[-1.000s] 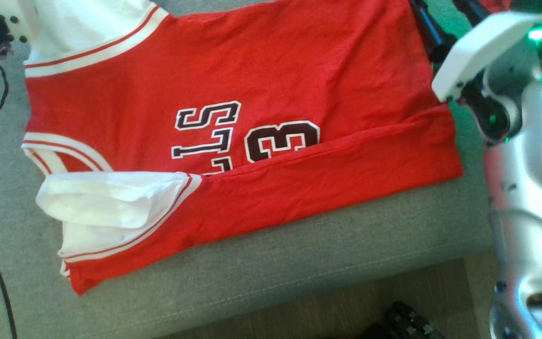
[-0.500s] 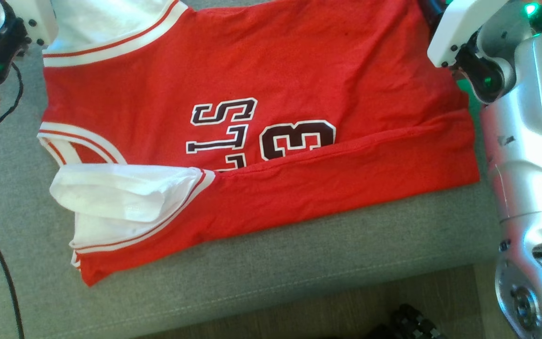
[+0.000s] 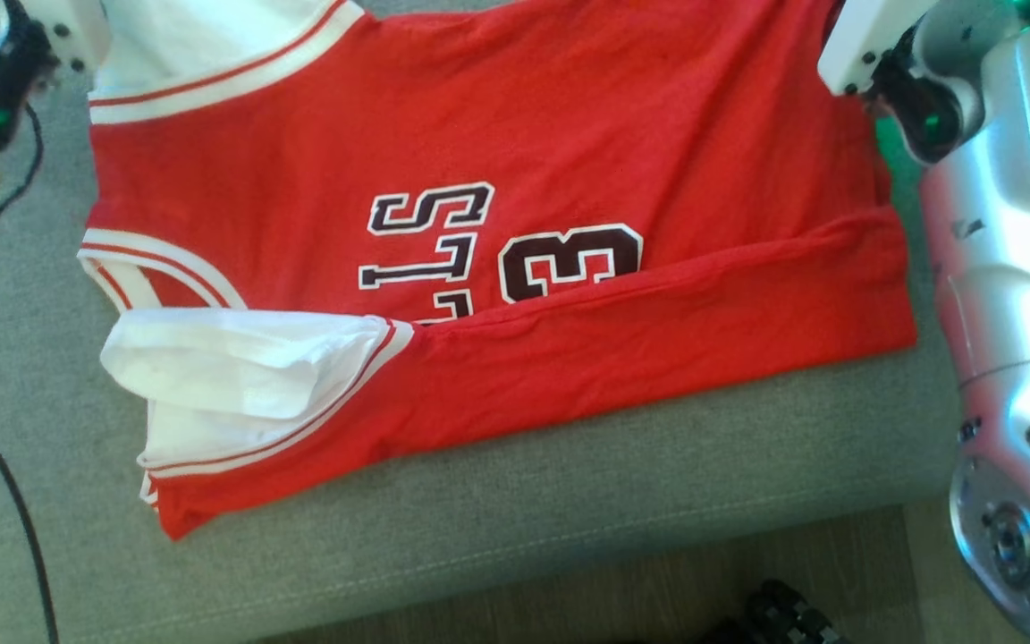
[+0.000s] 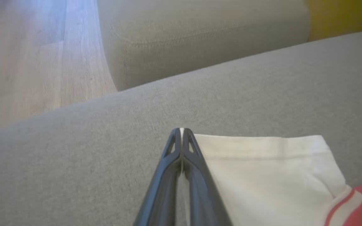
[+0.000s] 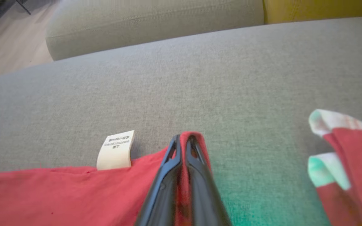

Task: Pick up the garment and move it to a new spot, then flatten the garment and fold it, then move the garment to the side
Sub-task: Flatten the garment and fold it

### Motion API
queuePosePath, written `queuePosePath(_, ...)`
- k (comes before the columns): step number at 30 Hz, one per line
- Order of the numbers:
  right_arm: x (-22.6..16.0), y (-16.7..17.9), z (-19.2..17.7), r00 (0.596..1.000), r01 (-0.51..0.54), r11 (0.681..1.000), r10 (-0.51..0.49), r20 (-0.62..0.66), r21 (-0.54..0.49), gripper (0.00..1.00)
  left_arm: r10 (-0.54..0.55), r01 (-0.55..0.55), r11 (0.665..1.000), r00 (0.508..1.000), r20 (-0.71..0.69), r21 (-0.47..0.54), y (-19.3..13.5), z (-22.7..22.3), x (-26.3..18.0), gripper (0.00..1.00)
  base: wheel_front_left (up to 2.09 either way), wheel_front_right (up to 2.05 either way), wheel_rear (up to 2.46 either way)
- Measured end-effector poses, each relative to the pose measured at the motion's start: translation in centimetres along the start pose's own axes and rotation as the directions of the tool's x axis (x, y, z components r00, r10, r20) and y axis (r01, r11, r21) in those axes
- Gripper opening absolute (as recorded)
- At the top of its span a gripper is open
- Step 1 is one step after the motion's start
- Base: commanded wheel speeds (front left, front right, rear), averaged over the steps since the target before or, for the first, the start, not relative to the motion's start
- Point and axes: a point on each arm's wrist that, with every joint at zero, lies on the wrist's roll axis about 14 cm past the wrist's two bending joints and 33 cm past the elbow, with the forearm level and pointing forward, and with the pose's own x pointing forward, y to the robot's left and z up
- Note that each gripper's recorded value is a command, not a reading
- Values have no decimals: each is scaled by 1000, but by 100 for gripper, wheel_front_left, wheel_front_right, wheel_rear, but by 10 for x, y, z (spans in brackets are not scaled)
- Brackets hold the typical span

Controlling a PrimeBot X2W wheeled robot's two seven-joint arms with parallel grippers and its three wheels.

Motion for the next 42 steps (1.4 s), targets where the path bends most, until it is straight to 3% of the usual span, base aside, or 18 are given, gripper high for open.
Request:
queuePosePath(10,6,2,45,988,-10,997,-2,154,73,0,42,-43,999,956,289,-3,20,62,-13,0,0,0,0)
queuePosePath(15,7,7,52,985,-33,993,14,171,111,0,49,-45,999,935,350,-20,22,74,-23,0,0,0,0)
queuePosePath(19,-1,14,62,983,-72,994,56,173,85,0,1,2,1000,878,479,-4,9,97,-46,0,0,0,0)
queuePosePath(26,-26,-5,36,989,-76,995,67,135,63,0,-17,59,996,860,510,-66,1,52,-95,0,0,0,0)
queuePosePath(34,-53,-9,14,990,-92,994,85,114,61,0,68,38,982,845,530,-186,-4,25,-151,0,0,0,0)
queuePosePath(42,-76,-15,-23,996,-81,994,79,33,78,0,125,23,951,882,455,-307,-17,-20,-184,0,0,0,0)
